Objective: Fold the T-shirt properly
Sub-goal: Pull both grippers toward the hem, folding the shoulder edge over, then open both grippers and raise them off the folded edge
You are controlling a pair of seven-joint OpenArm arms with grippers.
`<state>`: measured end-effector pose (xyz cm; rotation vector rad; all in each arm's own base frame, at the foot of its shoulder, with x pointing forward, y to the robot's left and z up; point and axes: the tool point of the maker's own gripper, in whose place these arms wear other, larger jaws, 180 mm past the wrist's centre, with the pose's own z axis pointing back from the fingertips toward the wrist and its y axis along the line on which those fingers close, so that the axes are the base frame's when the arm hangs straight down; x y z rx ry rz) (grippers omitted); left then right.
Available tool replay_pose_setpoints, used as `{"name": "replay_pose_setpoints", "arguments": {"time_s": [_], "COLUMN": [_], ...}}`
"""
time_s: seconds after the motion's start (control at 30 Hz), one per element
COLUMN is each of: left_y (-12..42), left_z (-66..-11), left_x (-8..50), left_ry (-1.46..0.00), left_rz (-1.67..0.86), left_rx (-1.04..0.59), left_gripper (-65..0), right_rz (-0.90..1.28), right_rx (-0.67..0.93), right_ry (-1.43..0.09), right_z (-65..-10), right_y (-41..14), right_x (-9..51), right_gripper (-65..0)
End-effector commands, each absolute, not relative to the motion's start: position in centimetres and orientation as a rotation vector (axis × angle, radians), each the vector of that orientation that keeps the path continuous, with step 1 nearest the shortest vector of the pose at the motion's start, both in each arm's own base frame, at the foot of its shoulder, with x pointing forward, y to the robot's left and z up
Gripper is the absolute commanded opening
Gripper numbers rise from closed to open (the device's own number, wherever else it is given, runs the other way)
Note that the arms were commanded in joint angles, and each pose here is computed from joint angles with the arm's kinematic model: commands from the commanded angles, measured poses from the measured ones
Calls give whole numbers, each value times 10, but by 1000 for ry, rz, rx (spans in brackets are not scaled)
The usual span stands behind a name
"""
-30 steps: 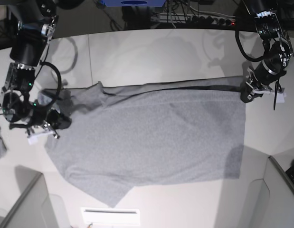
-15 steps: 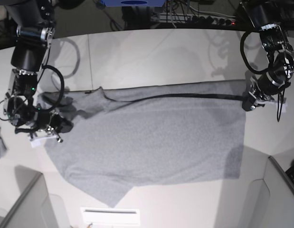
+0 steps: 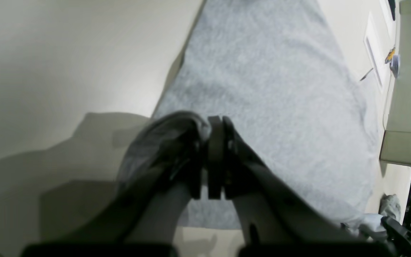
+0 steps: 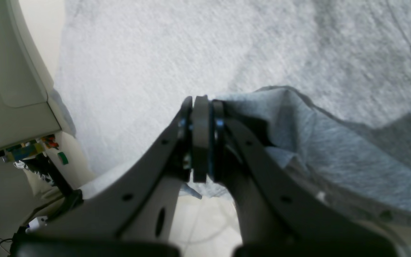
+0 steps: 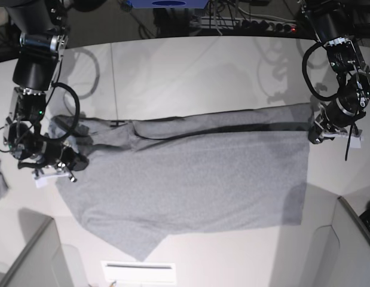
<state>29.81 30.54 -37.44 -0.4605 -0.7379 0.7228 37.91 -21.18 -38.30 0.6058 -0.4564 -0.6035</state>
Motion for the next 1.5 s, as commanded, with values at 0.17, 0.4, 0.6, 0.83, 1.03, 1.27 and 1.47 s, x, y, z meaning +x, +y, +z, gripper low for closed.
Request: {"name": "replay_pose_setpoints", "arguments": {"time_s": [0.17, 0.4, 0.6, 0.83, 1.03, 1.27, 1.47], "left_y": [292, 285, 286, 295, 290, 295, 286], "left_z": [-360, -359, -357, -329, -306, -326, -364], "left_x": [318, 323, 324, 339, 303, 234, 221], "left_ry": [-769, -767, -777, -931, -1039, -1133, -1084], "left_rz": [643, 626, 621, 615, 540, 618, 655], "left_rx": [-475, -485, -483, -451, -372, -311, -371], "left_gripper": [-650, -650, -513, -178, -156, -156, -158], "right_rz": [-592, -598, -567, -499, -556, -798, -861], "right_rx": [611, 606, 507, 450, 433, 414, 438], "right_ry": [-513, -519, -621, -682, -697, -813, -750], "right_z": [-364, -365, -356, -354, -357, -344, -369], "right_y": [-220, -221, -248, -241, -249, -286, -278], "right_x": [393, 392, 374, 337, 300, 257, 245], "right_gripper": [-650, -435, -435, -435, -435, -429, -429]}}
